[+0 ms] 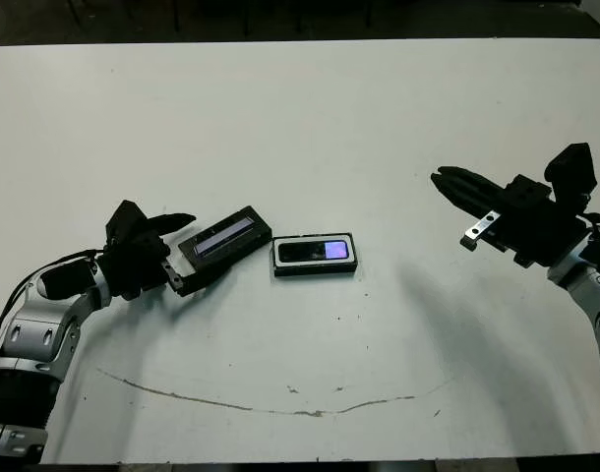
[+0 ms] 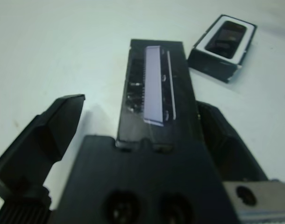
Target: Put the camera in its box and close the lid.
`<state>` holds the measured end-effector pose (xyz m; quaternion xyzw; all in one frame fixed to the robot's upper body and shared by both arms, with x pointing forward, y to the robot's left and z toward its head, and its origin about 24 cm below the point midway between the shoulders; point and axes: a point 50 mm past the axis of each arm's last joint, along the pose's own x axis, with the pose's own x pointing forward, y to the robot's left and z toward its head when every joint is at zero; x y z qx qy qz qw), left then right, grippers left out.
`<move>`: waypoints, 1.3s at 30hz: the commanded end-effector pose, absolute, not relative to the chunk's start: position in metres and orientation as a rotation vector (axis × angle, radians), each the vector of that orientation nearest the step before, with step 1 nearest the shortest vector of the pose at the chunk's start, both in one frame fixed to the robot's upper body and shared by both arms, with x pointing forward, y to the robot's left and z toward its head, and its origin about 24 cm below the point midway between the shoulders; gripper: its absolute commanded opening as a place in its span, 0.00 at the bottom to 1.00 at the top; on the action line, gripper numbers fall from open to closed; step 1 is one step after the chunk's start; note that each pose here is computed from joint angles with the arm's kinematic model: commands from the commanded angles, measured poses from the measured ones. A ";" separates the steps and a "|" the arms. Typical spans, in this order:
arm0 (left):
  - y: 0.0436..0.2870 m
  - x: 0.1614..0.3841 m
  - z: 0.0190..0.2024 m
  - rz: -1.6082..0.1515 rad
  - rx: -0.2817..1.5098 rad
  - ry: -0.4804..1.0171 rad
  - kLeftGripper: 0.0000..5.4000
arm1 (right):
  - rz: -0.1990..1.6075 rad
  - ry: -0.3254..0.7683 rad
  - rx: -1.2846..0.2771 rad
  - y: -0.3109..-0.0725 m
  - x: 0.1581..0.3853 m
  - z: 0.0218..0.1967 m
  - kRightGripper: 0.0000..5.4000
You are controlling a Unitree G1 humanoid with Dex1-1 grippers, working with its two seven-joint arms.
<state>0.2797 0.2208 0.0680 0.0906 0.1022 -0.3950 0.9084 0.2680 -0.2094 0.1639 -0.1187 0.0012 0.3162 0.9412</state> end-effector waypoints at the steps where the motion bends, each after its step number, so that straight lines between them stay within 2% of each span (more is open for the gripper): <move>1: 0.224 0.275 0.058 -0.799 0.188 0.229 0.96 | 0.641 0.049 -0.251 -0.213 0.266 0.158 0.00; 15: 0.216 0.274 0.059 -0.937 0.156 0.203 0.52 | 0.634 0.060 -0.265 -0.212 0.265 0.160 0.00; 23: 0.215 0.273 0.066 -1.005 0.153 0.215 0.52 | 0.635 0.068 -0.259 -0.211 0.264 0.160 0.00; 26: 0.217 0.274 0.071 -0.937 0.162 0.162 0.52 | 0.642 0.062 -0.256 -0.211 0.264 0.159 0.00; 33: 0.220 0.281 0.085 -0.639 0.068 -0.031 0.52 | 0.633 0.070 -0.246 -0.210 0.263 0.157 0.00; 36: 0.217 0.284 0.089 -0.620 0.014 -0.045 0.52 | 0.629 0.077 -0.244 -0.210 0.262 0.156 0.00; 39: 0.213 0.290 0.094 -0.688 -0.024 -0.020 0.52 | 0.634 0.073 -0.238 -0.210 0.262 0.155 0.00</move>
